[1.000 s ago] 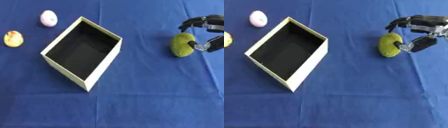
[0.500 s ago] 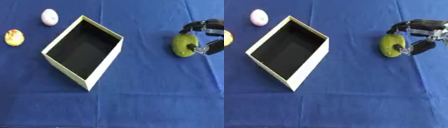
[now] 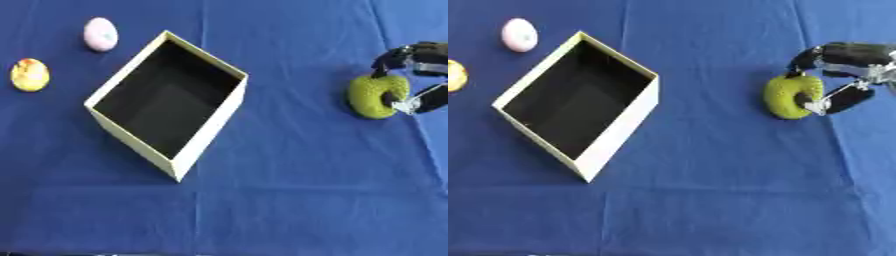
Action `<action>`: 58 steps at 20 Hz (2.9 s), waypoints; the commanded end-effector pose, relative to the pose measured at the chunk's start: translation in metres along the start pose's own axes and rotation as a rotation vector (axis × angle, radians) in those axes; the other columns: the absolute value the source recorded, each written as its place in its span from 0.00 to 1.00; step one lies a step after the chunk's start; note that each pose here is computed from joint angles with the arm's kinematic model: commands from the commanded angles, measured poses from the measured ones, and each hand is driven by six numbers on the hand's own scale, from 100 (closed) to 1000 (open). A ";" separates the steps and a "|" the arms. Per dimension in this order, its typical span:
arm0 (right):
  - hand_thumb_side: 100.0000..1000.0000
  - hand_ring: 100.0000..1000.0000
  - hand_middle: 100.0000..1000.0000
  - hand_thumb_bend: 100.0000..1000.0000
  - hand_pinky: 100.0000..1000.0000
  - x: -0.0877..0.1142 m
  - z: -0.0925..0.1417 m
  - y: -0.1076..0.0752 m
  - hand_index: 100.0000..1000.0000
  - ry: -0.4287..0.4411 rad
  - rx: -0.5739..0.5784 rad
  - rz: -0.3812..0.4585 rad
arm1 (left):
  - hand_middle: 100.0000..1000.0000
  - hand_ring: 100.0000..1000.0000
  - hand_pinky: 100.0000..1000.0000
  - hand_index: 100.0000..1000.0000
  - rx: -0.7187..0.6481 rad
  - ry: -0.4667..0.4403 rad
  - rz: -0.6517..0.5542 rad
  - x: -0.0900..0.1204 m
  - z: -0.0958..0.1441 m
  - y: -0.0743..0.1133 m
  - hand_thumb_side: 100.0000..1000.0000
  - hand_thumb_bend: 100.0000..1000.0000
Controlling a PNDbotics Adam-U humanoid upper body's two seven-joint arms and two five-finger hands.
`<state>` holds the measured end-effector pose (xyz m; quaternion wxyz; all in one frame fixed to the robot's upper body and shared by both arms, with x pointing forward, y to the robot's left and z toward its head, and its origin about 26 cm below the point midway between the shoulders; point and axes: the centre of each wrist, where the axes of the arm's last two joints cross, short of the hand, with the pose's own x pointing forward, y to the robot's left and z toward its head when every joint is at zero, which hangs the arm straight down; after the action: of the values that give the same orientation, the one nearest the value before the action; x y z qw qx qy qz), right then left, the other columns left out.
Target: Pick up objects on the table and place them in the box.
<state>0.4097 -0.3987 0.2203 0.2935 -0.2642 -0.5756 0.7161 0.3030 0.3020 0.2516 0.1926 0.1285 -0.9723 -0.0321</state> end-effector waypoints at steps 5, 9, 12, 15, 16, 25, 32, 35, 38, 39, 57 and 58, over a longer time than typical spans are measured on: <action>0.17 0.67 0.09 0.00 0.81 0.003 0.008 -0.017 0.46 -0.011 -0.123 -0.050 | 0.67 0.74 0.74 0.77 -0.007 -0.022 0.001 0.005 -0.003 0.001 0.59 0.00; 0.16 0.65 0.07 0.00 0.80 0.013 0.008 -0.027 0.45 -0.039 -0.152 -0.068 | 0.67 0.73 0.74 0.77 -0.008 -0.018 0.001 0.005 -0.003 0.002 0.60 0.00; 0.16 0.64 0.06 0.00 0.80 0.017 0.011 -0.035 0.44 -0.053 -0.165 -0.085 | 0.67 0.73 0.74 0.77 -0.010 -0.015 0.001 0.005 -0.002 0.002 0.60 0.00; 0.16 0.64 0.06 0.00 0.80 0.022 0.015 -0.045 0.45 -0.076 -0.186 -0.092 | 0.67 0.73 0.74 0.77 -0.012 -0.013 -0.001 0.005 -0.002 0.002 0.60 0.00; 0.15 0.64 0.06 0.00 0.80 0.024 0.015 -0.050 0.45 -0.088 -0.197 -0.088 | 0.67 0.73 0.74 0.77 -0.012 -0.011 -0.002 0.005 -0.002 0.002 0.60 0.00; 0.18 0.62 0.05 0.00 0.79 0.044 0.014 -0.087 0.45 -0.181 -0.258 -0.038 | 0.66 0.73 0.73 0.77 -0.015 -0.005 0.003 0.005 -0.001 0.002 0.61 0.00; 0.16 0.62 0.04 0.00 0.79 0.068 -0.005 -0.116 0.45 -0.305 -0.302 0.008 | 0.66 0.73 0.73 0.77 -0.019 -0.019 0.011 0.005 -0.003 0.000 0.59 0.00; 0.16 0.62 0.04 0.00 0.79 0.083 -0.023 -0.133 0.45 -0.383 -0.317 0.025 | 0.66 0.73 0.73 0.77 -0.017 -0.028 0.020 0.006 -0.005 -0.002 0.58 0.00; 0.16 0.62 0.04 0.00 0.79 0.086 -0.032 -0.143 0.45 -0.400 -0.314 0.023 | 0.66 0.73 0.73 0.77 -0.013 -0.031 0.018 0.006 -0.005 -0.001 0.58 0.00; 0.16 0.62 0.04 0.00 0.79 0.086 -0.032 -0.144 0.45 -0.402 -0.312 0.022 | 0.66 0.73 0.73 0.77 -0.013 -0.031 0.018 0.006 -0.005 -0.001 0.58 0.00; 0.12 0.62 0.02 0.00 0.78 0.137 -0.112 -0.186 0.44 -0.549 -0.415 -0.010 | 0.67 0.74 0.75 0.79 0.027 -0.332 0.111 0.024 -0.047 -0.028 0.37 0.01; 0.12 0.62 0.02 0.00 0.78 0.140 -0.121 -0.183 0.44 -0.554 -0.406 -0.019 | 0.67 0.74 0.74 0.79 0.024 -0.334 0.112 0.024 -0.047 -0.028 0.38 0.01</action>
<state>0.4211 -0.1920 0.3619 0.0829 -0.1006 -0.7672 0.6281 0.3099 0.2691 0.2927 0.0480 0.0730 -0.9959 -0.0234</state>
